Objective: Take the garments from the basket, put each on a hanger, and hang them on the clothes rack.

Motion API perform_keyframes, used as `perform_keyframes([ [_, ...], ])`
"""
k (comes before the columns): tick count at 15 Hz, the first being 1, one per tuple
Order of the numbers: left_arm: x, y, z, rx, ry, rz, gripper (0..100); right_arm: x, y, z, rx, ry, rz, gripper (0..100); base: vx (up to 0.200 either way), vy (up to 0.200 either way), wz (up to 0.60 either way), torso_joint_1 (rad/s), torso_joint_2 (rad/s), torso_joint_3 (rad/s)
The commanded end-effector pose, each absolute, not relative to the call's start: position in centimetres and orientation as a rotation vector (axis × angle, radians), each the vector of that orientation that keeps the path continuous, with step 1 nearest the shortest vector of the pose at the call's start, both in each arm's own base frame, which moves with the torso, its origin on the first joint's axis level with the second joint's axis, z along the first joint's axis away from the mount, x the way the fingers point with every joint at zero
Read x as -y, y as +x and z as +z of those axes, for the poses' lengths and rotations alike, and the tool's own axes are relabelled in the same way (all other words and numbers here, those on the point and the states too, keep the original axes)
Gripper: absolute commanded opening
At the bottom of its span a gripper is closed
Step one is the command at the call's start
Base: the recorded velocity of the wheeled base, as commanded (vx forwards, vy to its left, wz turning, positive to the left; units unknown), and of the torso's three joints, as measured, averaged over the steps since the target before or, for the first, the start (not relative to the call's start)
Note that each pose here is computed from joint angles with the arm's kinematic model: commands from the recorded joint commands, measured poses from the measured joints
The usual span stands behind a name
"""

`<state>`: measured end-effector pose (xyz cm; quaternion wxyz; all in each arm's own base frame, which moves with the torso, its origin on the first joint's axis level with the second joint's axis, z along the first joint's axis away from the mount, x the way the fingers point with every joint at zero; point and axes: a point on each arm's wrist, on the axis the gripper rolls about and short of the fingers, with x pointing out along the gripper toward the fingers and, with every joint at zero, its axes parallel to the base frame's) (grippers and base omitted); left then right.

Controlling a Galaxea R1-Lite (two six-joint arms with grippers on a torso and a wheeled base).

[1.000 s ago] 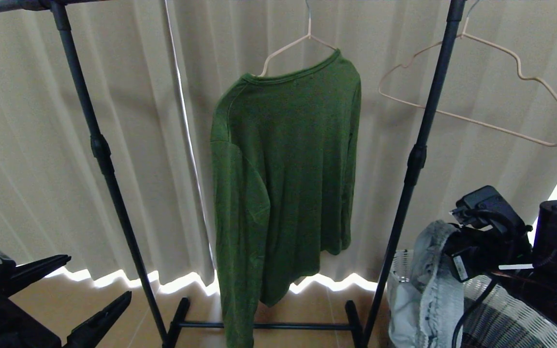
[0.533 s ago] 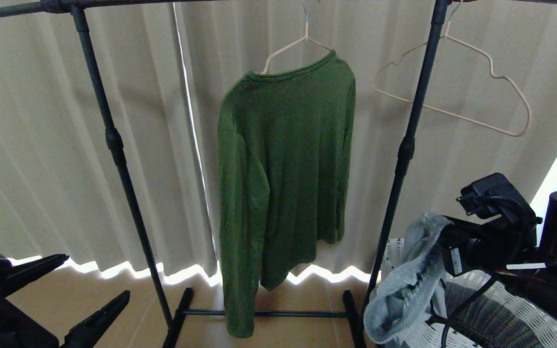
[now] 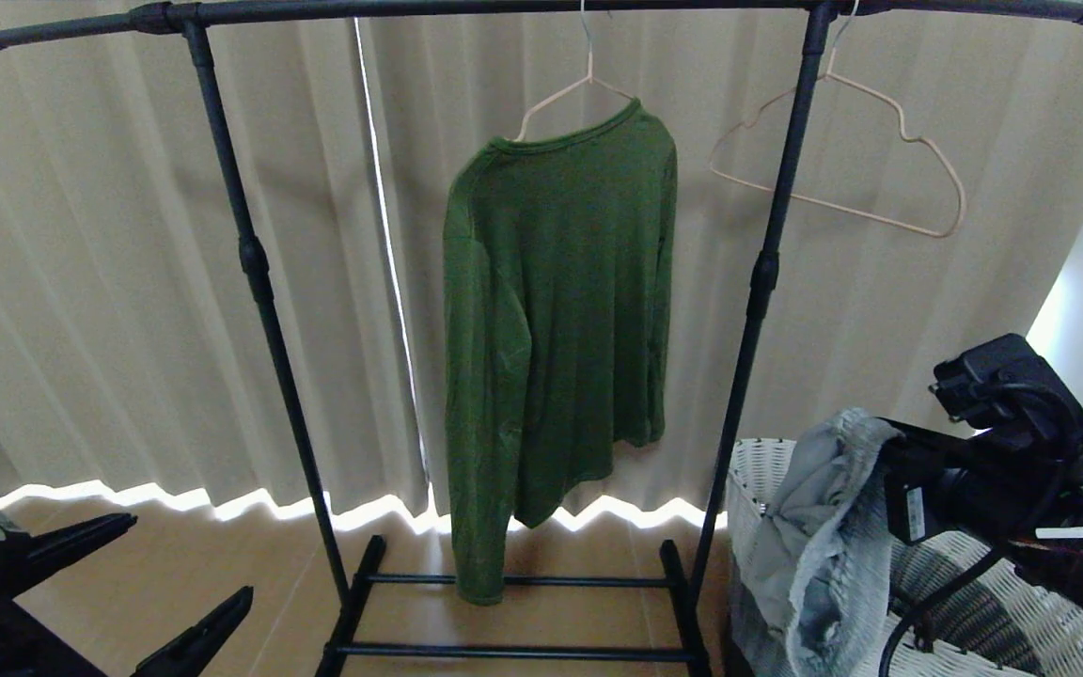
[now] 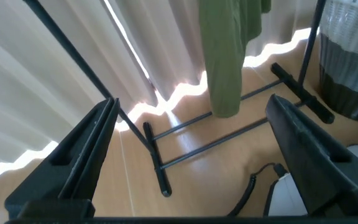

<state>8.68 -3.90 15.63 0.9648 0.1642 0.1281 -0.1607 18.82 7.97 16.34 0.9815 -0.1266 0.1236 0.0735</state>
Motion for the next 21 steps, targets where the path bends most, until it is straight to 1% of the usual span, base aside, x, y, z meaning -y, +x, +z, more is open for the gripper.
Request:
perform_keyframes([
  [1,3.9,8.0,14.6,-0.275,0.343,-0.358,100,-8.1,19.0,17.4,-0.233,-0.249,0.153,0,0.0,0.0,0.0,0.0,0.0,0.0],
  [3,4.4,7.8,14.7,-0.266,0.352,-0.427,100,-8.9,19.1,18.5,-0.242,-0.249,0.221,0,0.0,0.0,0.0,0.0,0.0,0.0],
  [5,5.3,7.9,15.9,-0.22,0.33,-0.548,100,-9.6,19.4,19.2,-0.234,-0.24,0.258,0,0.0,0.0,0.0,0.0,0.0,0.0],
  [6,6.3,8.9,16.9,-0.215,0.318,-0.63,100,-10.8,19.1,20.0,-0.207,-0.206,0.307,0,0.0,0.0,0.0,0.0,0.0,0.0],
  [7,7.1,9.8,17.7,-0.214,0.311,-0.673,100,-11.8,18.9,20.7,-0.185,-0.172,0.351,0,0.0,0.0,0.0,0.0,0.0,0.0],
  [8,8.2,10.8,18.4,-0.22,0.31,-0.716,100,-12.8,18.8,21.4,-0.165,-0.141,0.391,0,0.0,0.0,0.0,0.0,0.0,0.0],
  [10,11.0,12.5,18.9,-0.254,0.32,-0.785,100,-13.5,18.8,23.0,-0.112,-0.116,0.417,0,0.0,0.0,0.0,0.0,0.0,0.0],
  [11,11.8,12.8,19.0,-0.261,0.326,-0.809,100,-13.6,18.8,23.7,-0.091,-0.106,0.421,0,0.0,0.0,0.0,0.0,0.0,0.0],
  [12,14.2,13.0,18.8,-0.282,0.348,-0.87,100,-13.9,18.6,24.9,-0.053,-0.087,0.445,0,0.0,0.0,0.0,0.0,0.0,0.0],
  [13,15.9,13.1,18.5,-0.301,0.364,-0.886,100,-14.0,18.3,25.3,-0.036,-0.079,0.463,0,0.0,0.0,0.0,0.0,0.0,0.0],
  [14,16.2,13.1,18.5,-0.305,0.365,-0.887,100,-13.9,18.3,25.4,-0.032,-0.077,0.466,0,0.0,0.0,0.0,0.0,0.0,0.0],
  [15,19.0,13.6,18.0,-0.346,0.337,-0.902,100,-14.7,17.6,26.0,-0.013,-0.069,0.538,0,0.0,0.0,0.0,0.0,0.0,0.0],
  [16,20.5,13.9,17.7,-0.363,0.289,-0.91,100,-15.4,17.2,26.4,0.002,-0.062,0.58,0,0.0,0.0,0.0,0.0,0.0,0.0],
  [17,22.0,14.2,17.5,-0.361,0.211,-0.917,100,-16.0,17.0,26.8,0.015,-0.056,0.615,0,0.0,0.0,0.0,0.0,0.0,0.0],
  [19,23.7,14.5,16.5,-0.387,0.132,-0.927,100,-16.6,16.6,27.2,0.029,-0.05,0.667,0,0.0,0.0,0.0,0.0,0.0,0.0],
  [21,24.4,14.8,15.7,-0.404,0.112,-0.924,100,-16.7,16.3,27.3,0.039,-0.045,0.693,0,0.0,0.0,0.0,0.0,0.0,0.0],
])
